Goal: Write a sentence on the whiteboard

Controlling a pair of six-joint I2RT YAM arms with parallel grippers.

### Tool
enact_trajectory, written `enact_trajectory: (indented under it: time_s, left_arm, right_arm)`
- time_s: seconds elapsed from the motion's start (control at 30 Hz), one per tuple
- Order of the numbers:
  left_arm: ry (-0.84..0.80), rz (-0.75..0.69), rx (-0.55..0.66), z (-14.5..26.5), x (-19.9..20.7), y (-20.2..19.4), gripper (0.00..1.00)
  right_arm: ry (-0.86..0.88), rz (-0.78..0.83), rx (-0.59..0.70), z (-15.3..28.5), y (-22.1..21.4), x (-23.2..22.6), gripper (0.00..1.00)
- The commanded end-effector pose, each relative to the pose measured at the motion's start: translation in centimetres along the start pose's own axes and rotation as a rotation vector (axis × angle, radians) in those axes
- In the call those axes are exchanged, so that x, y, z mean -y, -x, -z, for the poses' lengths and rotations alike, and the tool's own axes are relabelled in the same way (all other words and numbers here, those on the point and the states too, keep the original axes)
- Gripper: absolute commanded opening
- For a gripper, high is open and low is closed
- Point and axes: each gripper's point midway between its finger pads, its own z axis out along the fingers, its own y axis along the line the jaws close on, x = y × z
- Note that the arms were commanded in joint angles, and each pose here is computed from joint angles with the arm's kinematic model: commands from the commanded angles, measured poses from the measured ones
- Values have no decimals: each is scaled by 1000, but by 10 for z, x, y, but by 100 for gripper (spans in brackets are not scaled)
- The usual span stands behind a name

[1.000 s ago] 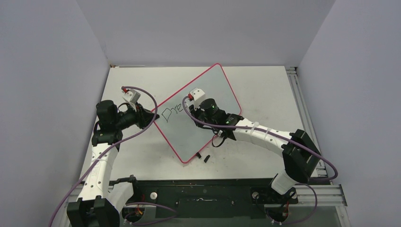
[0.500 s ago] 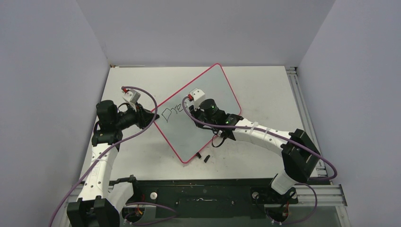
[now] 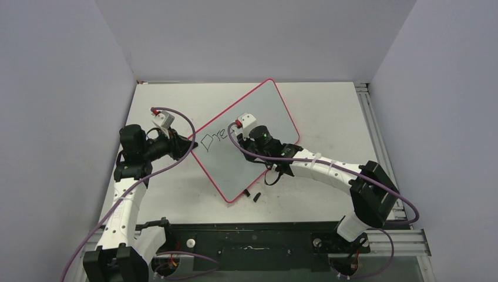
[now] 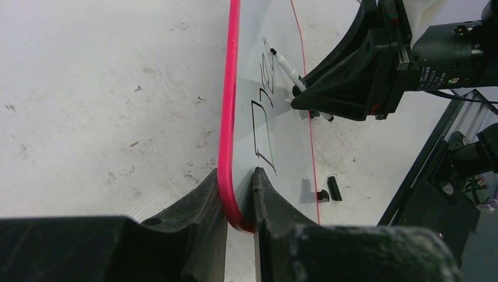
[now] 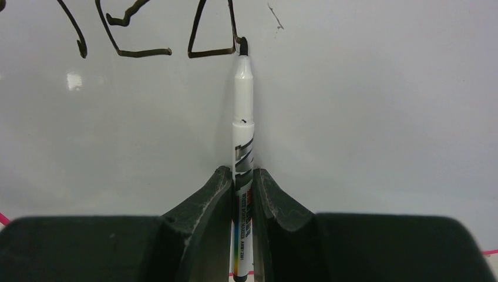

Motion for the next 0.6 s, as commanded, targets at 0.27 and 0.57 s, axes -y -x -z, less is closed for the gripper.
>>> enact_trajectory:
  time_s: [0.27,0.57]
  left_arm:
    - [23,-116,-21,0,-6,-4,0]
    - [25,-115,-20,1,-6,-4,0]
  right_arm:
    - [-60,-29,20,7,9,18,5]
    - [-19,-30,99,30,40,12,5]
